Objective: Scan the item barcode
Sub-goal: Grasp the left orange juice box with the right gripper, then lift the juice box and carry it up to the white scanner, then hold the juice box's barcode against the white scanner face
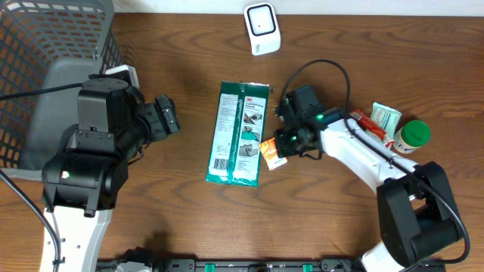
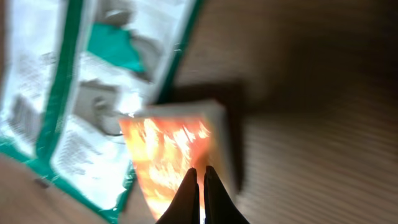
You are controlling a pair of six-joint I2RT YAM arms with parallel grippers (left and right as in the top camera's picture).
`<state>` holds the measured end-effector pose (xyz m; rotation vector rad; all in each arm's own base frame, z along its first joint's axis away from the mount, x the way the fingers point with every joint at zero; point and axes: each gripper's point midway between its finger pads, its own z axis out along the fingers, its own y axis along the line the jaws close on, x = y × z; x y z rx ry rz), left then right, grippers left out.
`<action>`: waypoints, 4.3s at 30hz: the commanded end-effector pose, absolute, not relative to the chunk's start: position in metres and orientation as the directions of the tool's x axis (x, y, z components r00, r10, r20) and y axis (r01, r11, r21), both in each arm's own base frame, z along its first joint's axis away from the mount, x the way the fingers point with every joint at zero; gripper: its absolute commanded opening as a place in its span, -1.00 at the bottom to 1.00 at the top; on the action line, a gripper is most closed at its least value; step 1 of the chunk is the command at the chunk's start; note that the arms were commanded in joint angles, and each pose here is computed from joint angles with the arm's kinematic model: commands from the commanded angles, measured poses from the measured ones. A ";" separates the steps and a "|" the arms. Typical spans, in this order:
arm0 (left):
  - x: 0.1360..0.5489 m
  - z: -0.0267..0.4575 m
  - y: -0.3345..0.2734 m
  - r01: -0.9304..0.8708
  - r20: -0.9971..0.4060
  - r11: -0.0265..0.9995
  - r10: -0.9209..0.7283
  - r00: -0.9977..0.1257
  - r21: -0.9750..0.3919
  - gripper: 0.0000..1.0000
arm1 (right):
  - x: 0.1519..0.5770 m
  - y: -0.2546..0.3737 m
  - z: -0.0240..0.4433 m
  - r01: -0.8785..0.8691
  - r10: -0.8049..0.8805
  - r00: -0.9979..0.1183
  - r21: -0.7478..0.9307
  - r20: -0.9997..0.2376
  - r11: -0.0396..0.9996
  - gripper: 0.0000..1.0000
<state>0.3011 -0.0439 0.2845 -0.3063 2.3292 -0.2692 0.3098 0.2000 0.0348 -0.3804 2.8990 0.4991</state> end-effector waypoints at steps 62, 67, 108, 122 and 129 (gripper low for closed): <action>0.302 0.289 -0.045 -0.132 -0.672 0.949 -0.296 -0.678 -0.285 0.81 | 0.297 0.195 0.009 -0.214 -0.164 -0.975 0.445 -0.150 0.870 -0.98; 0.302 0.289 -0.045 -0.132 -0.672 0.949 -0.296 -0.678 -0.285 0.80 | 0.315 0.179 0.053 -0.231 -0.132 -0.960 0.440 -0.245 0.868 -0.98; 0.302 0.289 -0.045 -0.132 -0.672 0.949 -0.296 -0.678 -0.285 0.81 | 0.503 0.155 0.298 0.000 -0.217 -0.723 -0.314 -0.656 0.949 -0.98; 0.302 0.289 -0.045 -0.132 -0.672 0.949 -0.296 -0.679 -0.285 0.81 | 0.603 0.219 0.226 -0.031 -0.614 -0.549 -0.720 -0.567 0.693 -0.98; 0.302 0.289 -0.045 -0.132 -0.672 0.949 -0.296 -0.678 -0.285 0.80 | 0.631 0.231 0.177 -0.072 -0.697 -0.517 -0.786 -0.497 0.614 -0.98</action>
